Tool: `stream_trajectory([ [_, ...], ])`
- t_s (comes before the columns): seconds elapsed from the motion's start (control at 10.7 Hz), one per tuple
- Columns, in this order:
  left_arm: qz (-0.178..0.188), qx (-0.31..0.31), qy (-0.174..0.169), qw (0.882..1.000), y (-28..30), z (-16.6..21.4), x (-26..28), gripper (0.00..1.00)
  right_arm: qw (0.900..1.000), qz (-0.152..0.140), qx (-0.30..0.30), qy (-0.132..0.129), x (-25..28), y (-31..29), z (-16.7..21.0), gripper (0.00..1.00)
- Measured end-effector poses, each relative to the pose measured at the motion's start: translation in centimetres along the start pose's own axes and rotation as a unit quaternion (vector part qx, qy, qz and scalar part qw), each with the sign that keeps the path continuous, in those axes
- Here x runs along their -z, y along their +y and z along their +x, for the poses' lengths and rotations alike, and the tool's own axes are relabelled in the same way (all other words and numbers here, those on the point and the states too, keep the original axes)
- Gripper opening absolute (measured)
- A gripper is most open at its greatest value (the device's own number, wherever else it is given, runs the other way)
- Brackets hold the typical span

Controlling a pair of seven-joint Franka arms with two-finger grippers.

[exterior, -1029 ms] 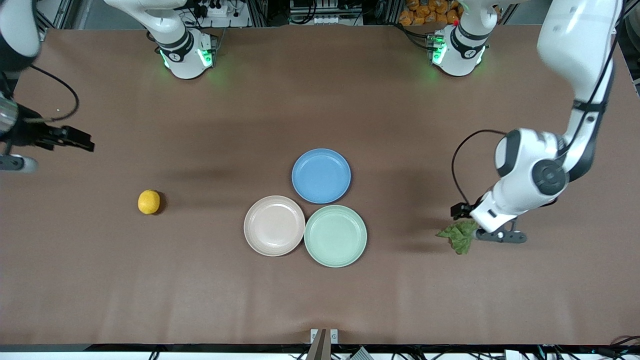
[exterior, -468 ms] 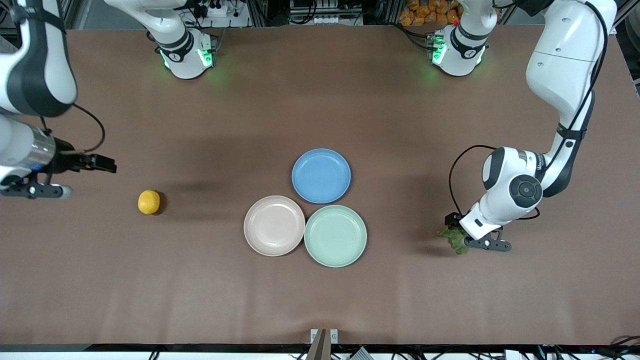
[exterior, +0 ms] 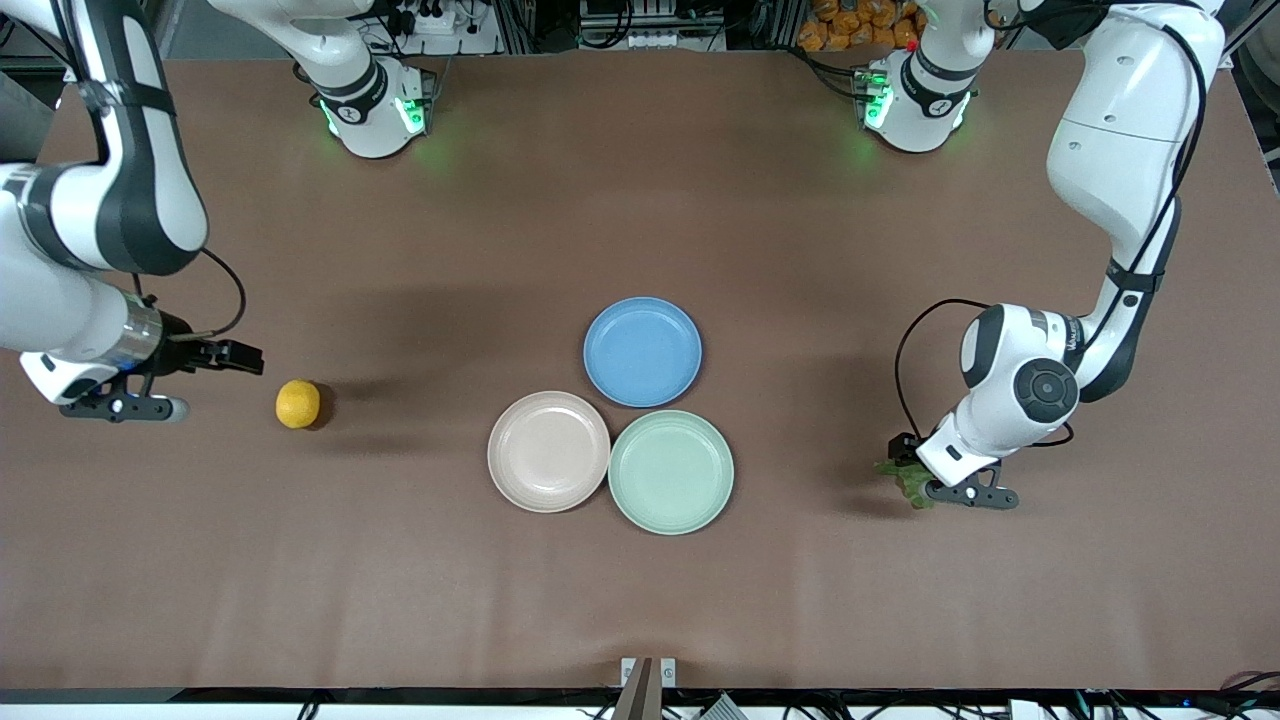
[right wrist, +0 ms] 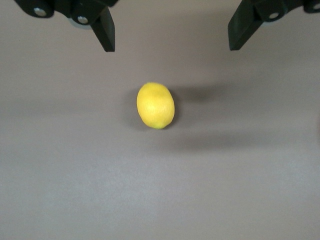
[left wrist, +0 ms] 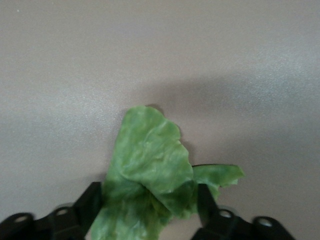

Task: Place lemon and lettuce in plates
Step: 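Grasp the lettuce with the left gripper while the right gripper reaches the lemon, then lift the lettuce with the left gripper while the right gripper grasps the lemon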

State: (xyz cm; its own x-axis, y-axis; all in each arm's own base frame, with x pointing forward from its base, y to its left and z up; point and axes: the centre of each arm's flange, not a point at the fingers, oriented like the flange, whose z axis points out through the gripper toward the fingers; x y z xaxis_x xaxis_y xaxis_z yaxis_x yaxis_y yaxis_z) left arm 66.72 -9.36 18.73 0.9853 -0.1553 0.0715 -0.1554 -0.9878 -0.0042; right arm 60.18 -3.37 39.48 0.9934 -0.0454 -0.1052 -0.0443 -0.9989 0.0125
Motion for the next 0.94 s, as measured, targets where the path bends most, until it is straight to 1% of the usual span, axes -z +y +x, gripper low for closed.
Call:
stream_trajectory([
  [0.09,-0.001,-0.001,-0.002,1.0,0.2,0.0,-0.3,0.7,1.0,-0.001,0.0,0.006,-1.4,0.0,0.6,1.0],
  [0.19,-0.002,-0.003,-0.002,1.0,0.3,-0.1,-0.7,0.68,1.0,-0.001,0.001,0.016,-3.0,-0.1,1.1,1.0],
  [0.28,-0.004,-0.003,0.001,1.0,0.5,0.0,-1.0,0.58,1.0,-0.002,0.005,0.028,-4.9,-0.1,1.3,1.0],
  [0.37,-0.005,-0.005,0.003,1.0,0.8,0.1,-0.8,0.44,0.999,-0.003,0.014,0.038,-6.6,0.0,1.2,1.0],
  [0.47,-0.006,-0.007,0.005,1.0,1.1,0.2,-0.6,0.33,0.999,-0.003,0.019,0.042,-8.2,0.3,1.2,1.0],
  [0.56,-0.003,-0.011,0.007,1.0,1.1,0.3,-0.5,0.18,0.999,-0.004,0.02,0.047,-9.6,0.7,1.3,1.0],
  [0.75,0.005,-0.019,0.013,1.0,0.8,0.6,-0.2,0.08,0.998,-0.006,0.021,0.061,-12.5,1.1,2.0,1.0],
  [0.84,0.006,-0.021,0.016,1.0,0.8,0.8,0.0,0.04,0.997,-0.007,0.021,0.074,-14.1,1.0,2.2,1.0],
  [0.94,0.006,-0.021,0.021,1.0,0.9,1.0,0.4,0.04,0.996,-0.008,0.022,0.082,-15.7,1.0,2.2,1.0],
])
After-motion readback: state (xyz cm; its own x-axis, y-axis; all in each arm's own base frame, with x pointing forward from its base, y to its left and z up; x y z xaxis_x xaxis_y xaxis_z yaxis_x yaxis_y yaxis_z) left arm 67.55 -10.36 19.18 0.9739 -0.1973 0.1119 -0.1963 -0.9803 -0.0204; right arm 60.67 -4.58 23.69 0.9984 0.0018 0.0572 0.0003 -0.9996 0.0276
